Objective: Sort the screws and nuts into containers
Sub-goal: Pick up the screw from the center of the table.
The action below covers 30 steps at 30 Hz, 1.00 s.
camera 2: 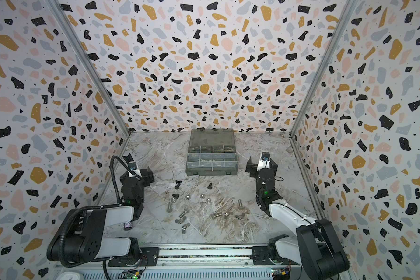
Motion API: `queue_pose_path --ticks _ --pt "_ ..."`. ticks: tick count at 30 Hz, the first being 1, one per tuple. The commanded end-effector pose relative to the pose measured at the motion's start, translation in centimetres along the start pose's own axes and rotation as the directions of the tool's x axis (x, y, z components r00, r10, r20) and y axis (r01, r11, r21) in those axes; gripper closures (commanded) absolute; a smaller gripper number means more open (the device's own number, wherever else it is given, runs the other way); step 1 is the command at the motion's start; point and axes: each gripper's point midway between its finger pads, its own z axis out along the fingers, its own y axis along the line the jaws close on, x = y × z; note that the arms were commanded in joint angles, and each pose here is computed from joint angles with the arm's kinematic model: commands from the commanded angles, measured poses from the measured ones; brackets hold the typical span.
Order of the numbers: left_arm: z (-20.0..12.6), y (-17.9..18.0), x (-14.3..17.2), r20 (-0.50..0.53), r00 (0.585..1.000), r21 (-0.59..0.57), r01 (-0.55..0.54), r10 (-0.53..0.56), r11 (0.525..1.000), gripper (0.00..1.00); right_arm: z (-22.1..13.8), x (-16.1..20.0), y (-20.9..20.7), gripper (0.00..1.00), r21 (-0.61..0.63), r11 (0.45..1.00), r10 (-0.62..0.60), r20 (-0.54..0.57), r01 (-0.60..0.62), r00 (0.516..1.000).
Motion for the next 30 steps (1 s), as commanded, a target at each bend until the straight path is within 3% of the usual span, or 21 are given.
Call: queue_pose_path --ticks 1,4,7,10,12,14,16,19,24,26,30 --pt "-0.3 -1.1 -1.0 -0.008 0.998 0.008 -0.062 0.063 0.998 0.00 1.3 1.0 -2.1 0.01 0.196 0.981 0.012 -0.158 0.019 0.987" --pt "-0.7 -2.5 -1.0 -0.028 0.996 0.011 -0.079 0.080 0.997 0.00 2.8 2.0 -0.8 0.01 0.220 0.971 -0.029 -0.290 0.096 0.957" --pt "-1.1 -4.5 -1.6 -0.012 1.000 0.053 -0.021 0.022 0.998 0.00 3.6 3.4 2.0 0.01 0.150 0.977 -0.087 -0.381 0.154 0.920" --pt "-2.2 -6.8 -2.7 0.007 0.993 0.067 -0.117 0.117 0.991 0.00 3.7 5.3 4.1 0.01 0.104 0.973 -0.138 -0.443 0.204 0.886" --pt "-2.7 -7.4 -3.9 0.031 0.995 0.058 -0.100 0.098 0.993 0.00 3.7 6.2 4.3 0.01 0.121 0.970 -0.130 -0.472 0.210 0.872" --pt "-2.7 -8.0 -5.6 0.047 0.999 0.087 -0.021 0.017 0.996 0.01 3.8 6.7 4.8 0.01 0.094 0.976 -0.127 -0.491 0.197 0.862" --pt "-2.7 -9.0 -7.6 0.064 0.998 0.139 -0.010 0.001 0.990 0.01 3.6 6.5 5.1 0.01 0.081 0.981 -0.117 -0.485 0.178 0.866" --pt "-2.8 -9.5 -10.4 0.078 0.987 0.166 0.126 -0.140 0.978 0.01 3.2 5.8 5.9 0.01 0.024 0.991 -0.104 -0.457 0.128 0.884" --pt "-2.9 -11.7 -12.0 0.027 0.973 0.285 0.214 -0.230 0.935 0.00 2.9 5.9 6.8 0.01 -0.023 0.994 -0.104 -0.480 0.106 0.871" --pt "-3.5 -12.7 -12.5 0.025 0.970 0.354 0.218 -0.242 0.910 0.01 2.9 6.3 6.9 0.01 -0.035 0.993 -0.115 -0.502 0.113 0.857" --pt "-3.5 -14.9 -12.8 -0.023 0.989 0.438 0.140 -0.144 0.888 0.01 2.3 6.8 7.9 0.05 -0.095 0.993 -0.115 -0.527 0.076 0.842"
